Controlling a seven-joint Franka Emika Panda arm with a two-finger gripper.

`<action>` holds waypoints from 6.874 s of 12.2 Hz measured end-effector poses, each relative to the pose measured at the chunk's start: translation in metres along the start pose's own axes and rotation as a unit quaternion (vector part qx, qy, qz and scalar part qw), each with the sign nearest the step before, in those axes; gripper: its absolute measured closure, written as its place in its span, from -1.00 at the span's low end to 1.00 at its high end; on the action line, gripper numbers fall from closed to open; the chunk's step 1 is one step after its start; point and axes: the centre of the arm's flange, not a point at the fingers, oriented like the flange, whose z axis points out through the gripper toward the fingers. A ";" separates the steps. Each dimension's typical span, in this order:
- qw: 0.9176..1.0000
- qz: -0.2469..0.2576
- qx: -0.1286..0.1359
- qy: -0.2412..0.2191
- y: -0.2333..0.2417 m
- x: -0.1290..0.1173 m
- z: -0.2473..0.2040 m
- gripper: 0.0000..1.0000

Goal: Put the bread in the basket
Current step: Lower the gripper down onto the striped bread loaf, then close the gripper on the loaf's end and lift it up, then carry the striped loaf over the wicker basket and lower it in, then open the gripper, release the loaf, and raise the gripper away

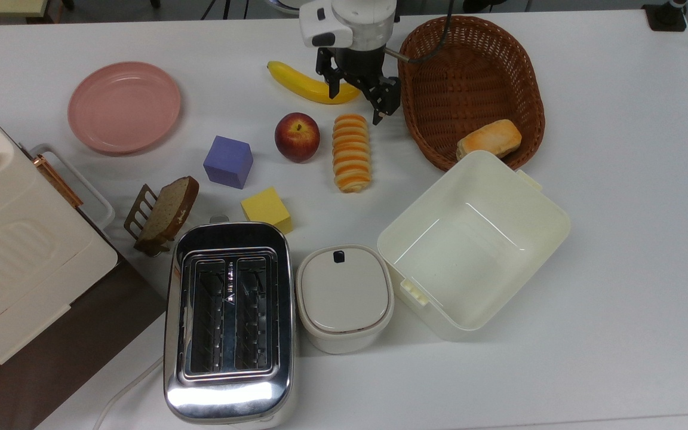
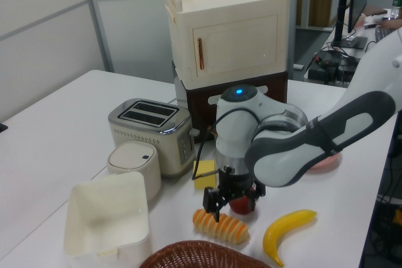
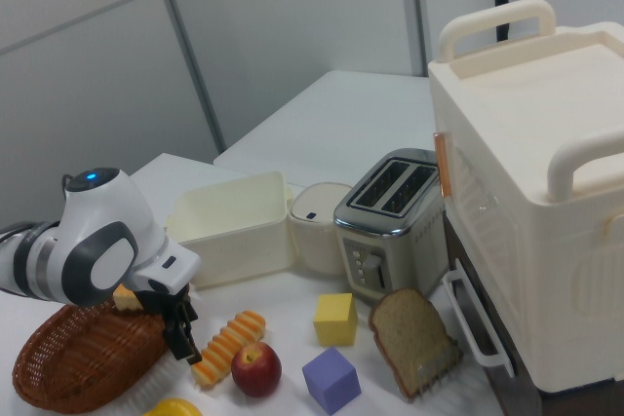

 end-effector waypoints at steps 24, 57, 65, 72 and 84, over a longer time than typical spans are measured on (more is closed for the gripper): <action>0.996 -0.075 -0.028 0.042 -0.014 0.011 0.045 -1.00; 0.978 -0.177 -0.099 0.040 -0.092 -0.116 -0.112 0.53; 0.956 -0.267 -0.120 0.012 -0.120 -0.211 -0.095 0.48; 0.956 -0.267 -0.123 0.008 -0.121 -0.208 -0.090 -1.00; 0.953 -0.277 -0.118 -0.043 0.015 0.056 -0.205 -1.00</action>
